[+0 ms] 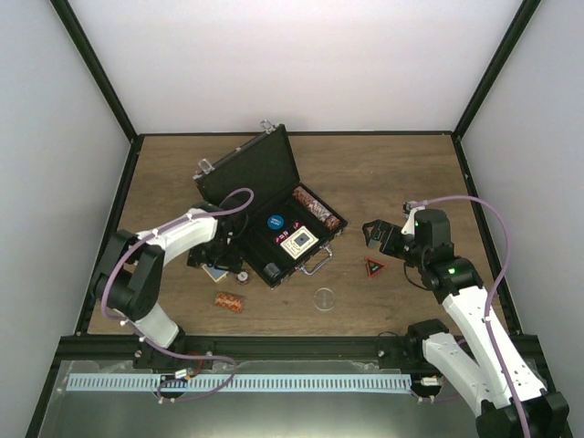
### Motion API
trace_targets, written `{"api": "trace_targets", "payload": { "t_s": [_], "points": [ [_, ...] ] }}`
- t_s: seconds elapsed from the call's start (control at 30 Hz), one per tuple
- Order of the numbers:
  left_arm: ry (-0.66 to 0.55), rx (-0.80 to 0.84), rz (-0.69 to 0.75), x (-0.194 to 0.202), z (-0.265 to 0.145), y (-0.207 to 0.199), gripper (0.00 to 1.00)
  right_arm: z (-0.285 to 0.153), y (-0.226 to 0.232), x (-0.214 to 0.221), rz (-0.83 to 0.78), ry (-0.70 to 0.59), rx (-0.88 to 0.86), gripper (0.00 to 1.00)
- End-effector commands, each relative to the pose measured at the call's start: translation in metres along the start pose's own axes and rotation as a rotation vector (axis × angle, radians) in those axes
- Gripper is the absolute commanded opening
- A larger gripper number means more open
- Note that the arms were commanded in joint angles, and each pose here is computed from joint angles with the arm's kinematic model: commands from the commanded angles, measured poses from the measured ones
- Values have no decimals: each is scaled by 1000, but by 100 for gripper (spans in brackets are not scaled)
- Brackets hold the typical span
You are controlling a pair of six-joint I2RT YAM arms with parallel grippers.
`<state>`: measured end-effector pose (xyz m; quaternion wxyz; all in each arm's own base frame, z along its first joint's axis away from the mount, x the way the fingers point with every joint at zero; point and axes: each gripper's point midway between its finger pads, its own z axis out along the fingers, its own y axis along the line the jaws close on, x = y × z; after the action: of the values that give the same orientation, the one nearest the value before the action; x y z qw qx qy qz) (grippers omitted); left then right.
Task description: Pack up texas hold em set
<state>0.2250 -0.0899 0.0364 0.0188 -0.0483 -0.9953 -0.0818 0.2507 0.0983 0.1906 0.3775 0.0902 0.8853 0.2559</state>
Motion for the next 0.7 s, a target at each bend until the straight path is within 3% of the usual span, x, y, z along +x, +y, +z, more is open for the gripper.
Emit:
{"api": "trace_targets", "payload": {
  "t_s": [0.0,0.67],
  "points": [
    [-23,-50,32,-14,5,5,100,-9,8,-15,-37,-49,-3,100],
    [-45,86,116,-49,7,-21,100,-9,15,-28,-39,-67,-7,100]
  ]
}}
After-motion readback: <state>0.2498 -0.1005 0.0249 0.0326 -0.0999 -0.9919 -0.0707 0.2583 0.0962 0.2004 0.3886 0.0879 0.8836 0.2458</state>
